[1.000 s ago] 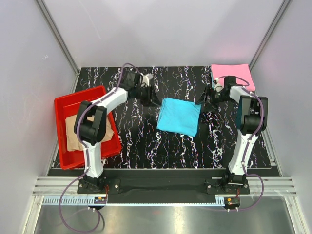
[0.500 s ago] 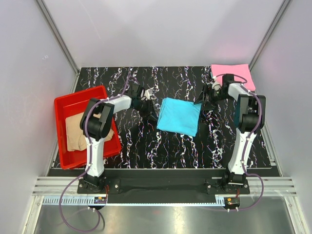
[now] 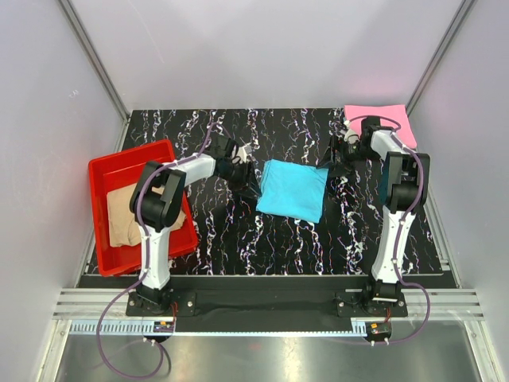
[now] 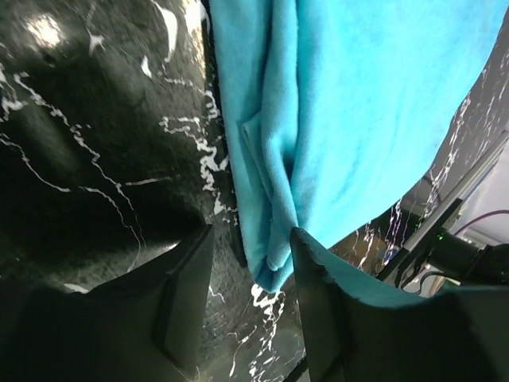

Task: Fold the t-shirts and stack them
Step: Fold the tshirt

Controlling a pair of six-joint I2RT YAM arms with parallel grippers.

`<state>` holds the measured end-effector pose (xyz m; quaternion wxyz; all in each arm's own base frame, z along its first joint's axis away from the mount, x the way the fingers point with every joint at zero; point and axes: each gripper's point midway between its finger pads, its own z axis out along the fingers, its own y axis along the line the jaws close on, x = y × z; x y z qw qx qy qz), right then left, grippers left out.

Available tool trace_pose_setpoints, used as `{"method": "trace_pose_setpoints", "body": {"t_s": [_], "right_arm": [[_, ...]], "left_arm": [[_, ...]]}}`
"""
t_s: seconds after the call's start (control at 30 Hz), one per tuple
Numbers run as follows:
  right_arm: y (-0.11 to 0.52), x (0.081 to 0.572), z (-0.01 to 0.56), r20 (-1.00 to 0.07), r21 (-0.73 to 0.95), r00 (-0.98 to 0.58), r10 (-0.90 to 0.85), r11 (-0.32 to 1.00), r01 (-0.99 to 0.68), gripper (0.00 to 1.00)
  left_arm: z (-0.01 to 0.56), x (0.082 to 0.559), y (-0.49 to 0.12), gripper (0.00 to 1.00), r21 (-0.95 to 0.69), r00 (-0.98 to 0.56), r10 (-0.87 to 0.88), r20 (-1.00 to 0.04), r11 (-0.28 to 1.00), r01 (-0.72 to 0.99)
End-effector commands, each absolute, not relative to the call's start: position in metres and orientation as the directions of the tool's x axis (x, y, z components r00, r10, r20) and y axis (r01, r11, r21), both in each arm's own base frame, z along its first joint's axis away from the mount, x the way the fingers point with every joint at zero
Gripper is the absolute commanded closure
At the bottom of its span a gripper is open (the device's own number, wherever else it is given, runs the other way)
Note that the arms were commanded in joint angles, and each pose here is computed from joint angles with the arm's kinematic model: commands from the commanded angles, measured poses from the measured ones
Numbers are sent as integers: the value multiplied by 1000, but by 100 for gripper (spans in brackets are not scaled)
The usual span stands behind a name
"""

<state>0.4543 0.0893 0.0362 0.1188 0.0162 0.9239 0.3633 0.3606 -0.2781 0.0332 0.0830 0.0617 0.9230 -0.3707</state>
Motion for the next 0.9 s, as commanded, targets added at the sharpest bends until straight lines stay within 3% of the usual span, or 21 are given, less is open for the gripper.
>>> {"method": "trace_pose_setpoints", "body": {"t_s": [0.0,0.27,0.63,0.87], "right_arm": [[79,449,8,-186,612,-980,70,788,-60,11],[80,448,9,-186,620,-981,53,781,-76,11],[82,448,12,-197,628,-979,55,774,-83,11],[82,449,12,-199,630,-979,51,772,-88,11]], "left_arm": [[54,360,-280,50,-658,-963,85,-255,715,237],[20,341,-268,51,-586,-975,119,-188,783,209],[70,359,-277,47,-611,-951,87,-297,748,259],[36,341,-281,47,-619,-968,128,-218,748,238]]}}
